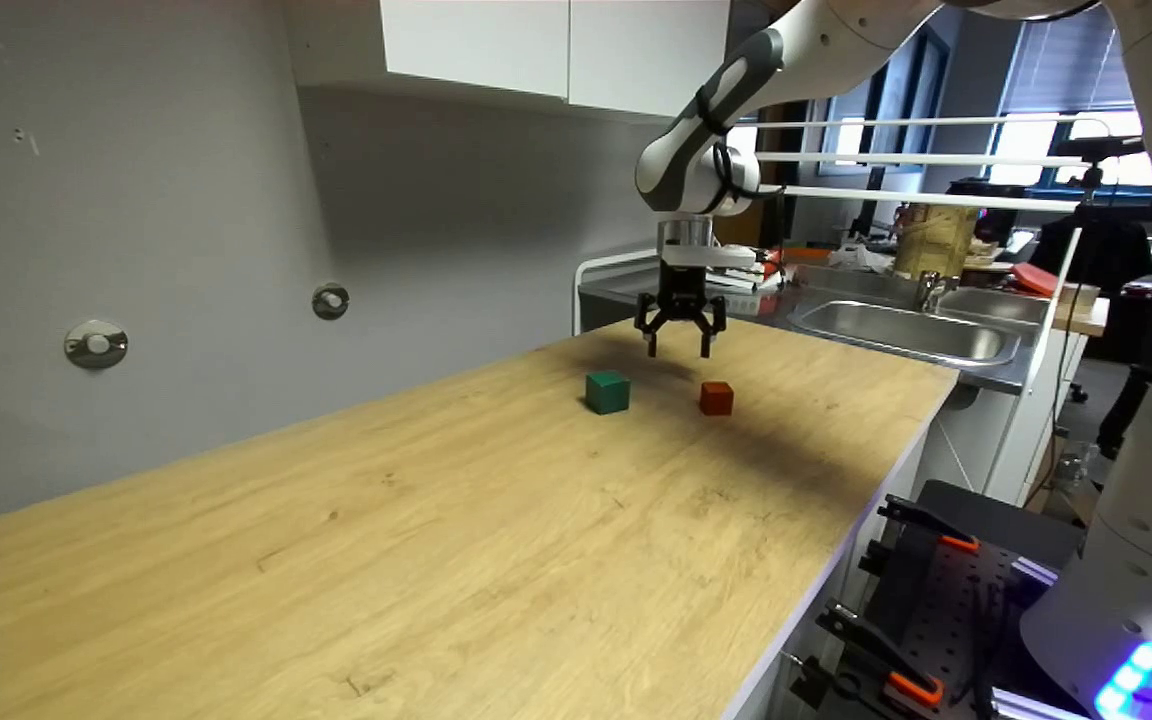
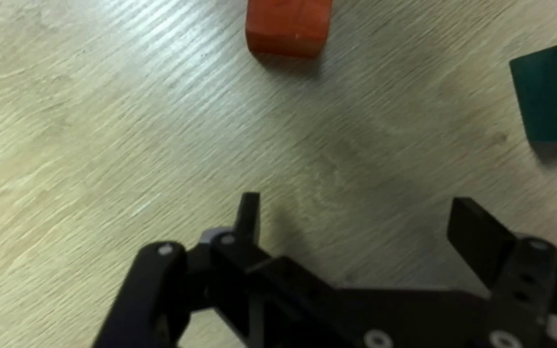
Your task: Put the orange block on the green block
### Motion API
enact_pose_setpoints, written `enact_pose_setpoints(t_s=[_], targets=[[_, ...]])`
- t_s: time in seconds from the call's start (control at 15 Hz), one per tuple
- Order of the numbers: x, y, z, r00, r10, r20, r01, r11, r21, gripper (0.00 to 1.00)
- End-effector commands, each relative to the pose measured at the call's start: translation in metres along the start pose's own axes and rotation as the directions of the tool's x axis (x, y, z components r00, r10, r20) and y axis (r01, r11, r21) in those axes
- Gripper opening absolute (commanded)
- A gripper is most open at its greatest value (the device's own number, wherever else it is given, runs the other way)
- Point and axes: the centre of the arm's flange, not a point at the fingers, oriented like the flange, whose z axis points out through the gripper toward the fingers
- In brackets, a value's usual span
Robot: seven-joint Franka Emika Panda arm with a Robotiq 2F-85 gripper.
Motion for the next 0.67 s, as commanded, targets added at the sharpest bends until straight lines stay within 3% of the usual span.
enact_pose_setpoints(t_s=[0.0,0.27,0.6], targets=[[0.001,0.009,0.009,0.999,0.051,0.002,-0.051,0.999,0.014,1.0],[-0.005,0.029,0.036,0.988,0.155,0.019,-0.155,0.987,0.05,1.0],[-0.031,0.059,0.075,0.939,0.333,0.089,-0.342,0.933,0.111,1.0]])
